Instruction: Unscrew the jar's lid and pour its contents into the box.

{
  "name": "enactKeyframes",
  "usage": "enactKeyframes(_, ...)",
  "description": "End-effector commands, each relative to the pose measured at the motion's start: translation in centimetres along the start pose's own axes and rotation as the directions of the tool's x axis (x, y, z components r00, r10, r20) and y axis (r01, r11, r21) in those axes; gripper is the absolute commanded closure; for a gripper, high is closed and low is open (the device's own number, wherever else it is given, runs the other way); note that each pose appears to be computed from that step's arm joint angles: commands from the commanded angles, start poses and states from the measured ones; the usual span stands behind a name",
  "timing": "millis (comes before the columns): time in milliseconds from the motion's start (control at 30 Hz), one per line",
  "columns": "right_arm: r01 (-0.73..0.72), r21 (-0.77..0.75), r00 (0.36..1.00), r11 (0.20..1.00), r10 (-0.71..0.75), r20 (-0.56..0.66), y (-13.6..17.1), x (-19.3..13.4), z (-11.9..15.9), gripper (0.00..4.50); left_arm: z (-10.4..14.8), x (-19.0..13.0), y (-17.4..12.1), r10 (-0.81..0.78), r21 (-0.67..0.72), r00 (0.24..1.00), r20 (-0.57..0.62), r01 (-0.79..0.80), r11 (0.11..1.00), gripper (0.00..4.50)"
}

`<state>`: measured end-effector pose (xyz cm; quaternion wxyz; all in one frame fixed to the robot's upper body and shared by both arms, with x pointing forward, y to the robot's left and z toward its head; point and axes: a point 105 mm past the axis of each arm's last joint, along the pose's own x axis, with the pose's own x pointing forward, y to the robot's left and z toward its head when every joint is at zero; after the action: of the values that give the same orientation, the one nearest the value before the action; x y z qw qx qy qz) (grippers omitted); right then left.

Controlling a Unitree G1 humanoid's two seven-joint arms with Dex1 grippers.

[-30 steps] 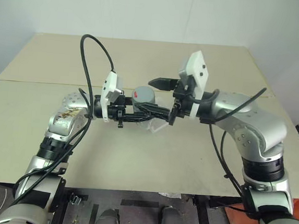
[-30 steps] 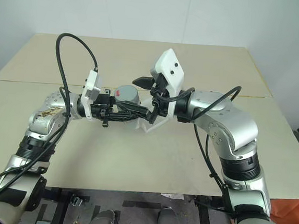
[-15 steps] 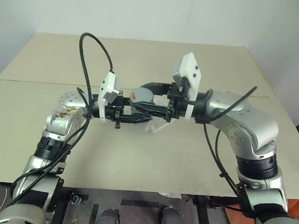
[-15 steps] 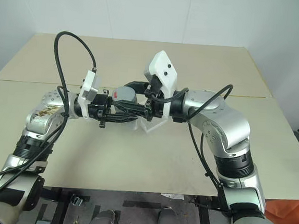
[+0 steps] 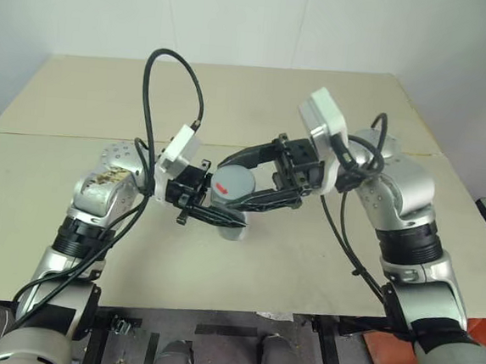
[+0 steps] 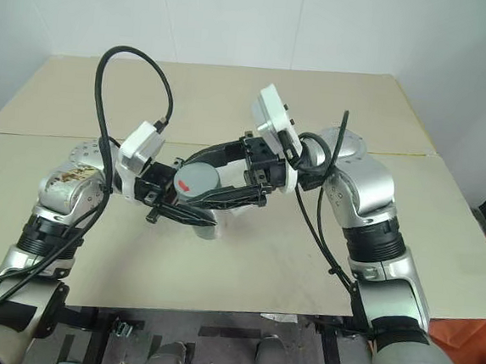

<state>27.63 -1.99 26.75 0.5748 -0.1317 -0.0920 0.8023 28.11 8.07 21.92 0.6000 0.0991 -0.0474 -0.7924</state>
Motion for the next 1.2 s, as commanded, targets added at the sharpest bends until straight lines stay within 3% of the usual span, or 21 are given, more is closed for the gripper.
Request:
enactKeyframes(33, -0.029, -0.052, 0.999, 0.998, 0.027, -0.038, 0.1, 1.0, 0.2, 0.58, 1.8, 0.8, -0.3, -0.051, 0.056, 0.997, 0.06, 0.048, 0.997, 2.57)
enactKeyframes(100, 0.03, -0.053, 0.999, 0.998, -0.032, -0.027, -0.1, 0.4, 0.2, 0.03, 1.6, 0.5, 0.0, -0.015, 0.05, 0.998, 0.064, 0.012, 0.999, 2.57)
enactKeyframes(367, 0.328, -0.048, 0.944, 0.943, -0.329, -0.014, 1.3, -4.2, 1.0, 0.03, 0.9, -2.9, 2.5, 0.254, 0.033, 0.966, 0.039, -0.256, 0.966, 2.57)
enactKeyframes(567, 0.563, -0.073, 0.822, 0.823, -0.567, -0.053, 0.2, -4.5, 1.4, 0.03, -0.1, -3.6, 3.8, 0.341, 0.039, 0.94, -0.012, -0.34, 0.939, 2.57)
enactKeyframes(833, 0.599, -0.064, 0.799, 0.798, -0.601, -0.019, -1.0, -0.9, 2.5, 0.03, -0.8, -2.5, 4.2, 0.321, 0.048, 0.947, -0.021, -0.32, 0.946, 2.57)
enactKeyframes(1200, 0.68, -0.063, 0.725, 0.731, -0.683, -0.092, -3.9, 0.6, 0.5, 0.03, -0.6, -2.2, 4.3, 0.32, 0.064, 0.947, -0.021, -0.318, 0.946, 2.57)
